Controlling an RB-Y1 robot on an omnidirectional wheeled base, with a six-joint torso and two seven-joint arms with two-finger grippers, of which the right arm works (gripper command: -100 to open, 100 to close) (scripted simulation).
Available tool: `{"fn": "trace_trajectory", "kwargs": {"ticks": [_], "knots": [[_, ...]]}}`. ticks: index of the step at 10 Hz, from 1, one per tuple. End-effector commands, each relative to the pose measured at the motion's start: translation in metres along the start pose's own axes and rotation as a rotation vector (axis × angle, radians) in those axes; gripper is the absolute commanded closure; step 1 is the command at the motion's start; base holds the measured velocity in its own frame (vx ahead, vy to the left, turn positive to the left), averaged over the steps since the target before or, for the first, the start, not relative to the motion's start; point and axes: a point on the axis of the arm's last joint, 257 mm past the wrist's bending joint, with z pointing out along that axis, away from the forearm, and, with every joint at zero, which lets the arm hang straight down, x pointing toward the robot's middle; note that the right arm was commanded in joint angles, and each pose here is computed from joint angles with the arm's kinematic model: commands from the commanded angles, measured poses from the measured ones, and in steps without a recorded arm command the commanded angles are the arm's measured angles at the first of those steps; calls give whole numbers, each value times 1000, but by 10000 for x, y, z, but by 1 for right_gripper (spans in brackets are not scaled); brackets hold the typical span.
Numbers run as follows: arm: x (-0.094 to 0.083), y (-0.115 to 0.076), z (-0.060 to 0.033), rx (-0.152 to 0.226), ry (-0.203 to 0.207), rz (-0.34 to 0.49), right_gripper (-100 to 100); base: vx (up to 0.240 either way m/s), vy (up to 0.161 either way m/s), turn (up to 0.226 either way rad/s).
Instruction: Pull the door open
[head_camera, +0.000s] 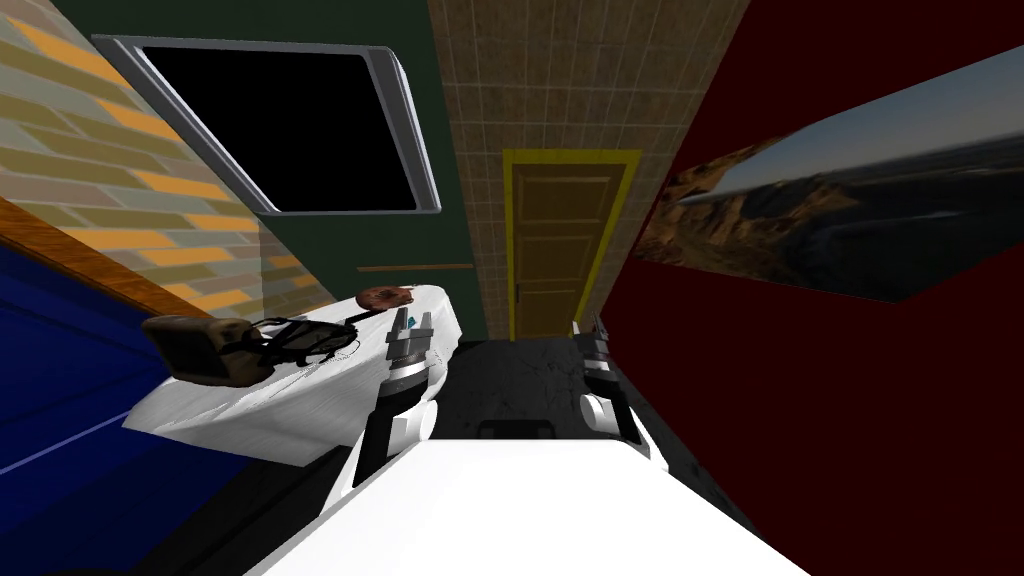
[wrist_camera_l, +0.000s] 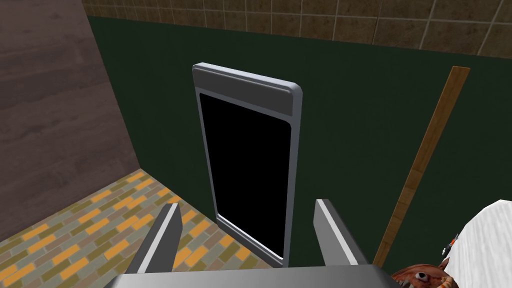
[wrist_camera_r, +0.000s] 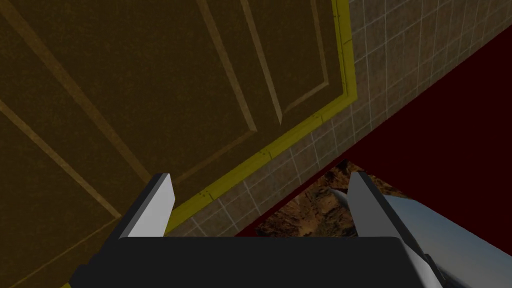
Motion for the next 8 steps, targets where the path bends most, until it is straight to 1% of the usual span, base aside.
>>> {"fn": "trace_trajectory", "kwargs": {"ticks": [1,5,8], "knots": [[-54,-116,0,12,-15,57,-100,84,-21,140],[-217,-389,-35,35,-58,194,-100,93,-24,151],[-369,-635,-95,59,-103,294,-100,84,-13,158]]}}
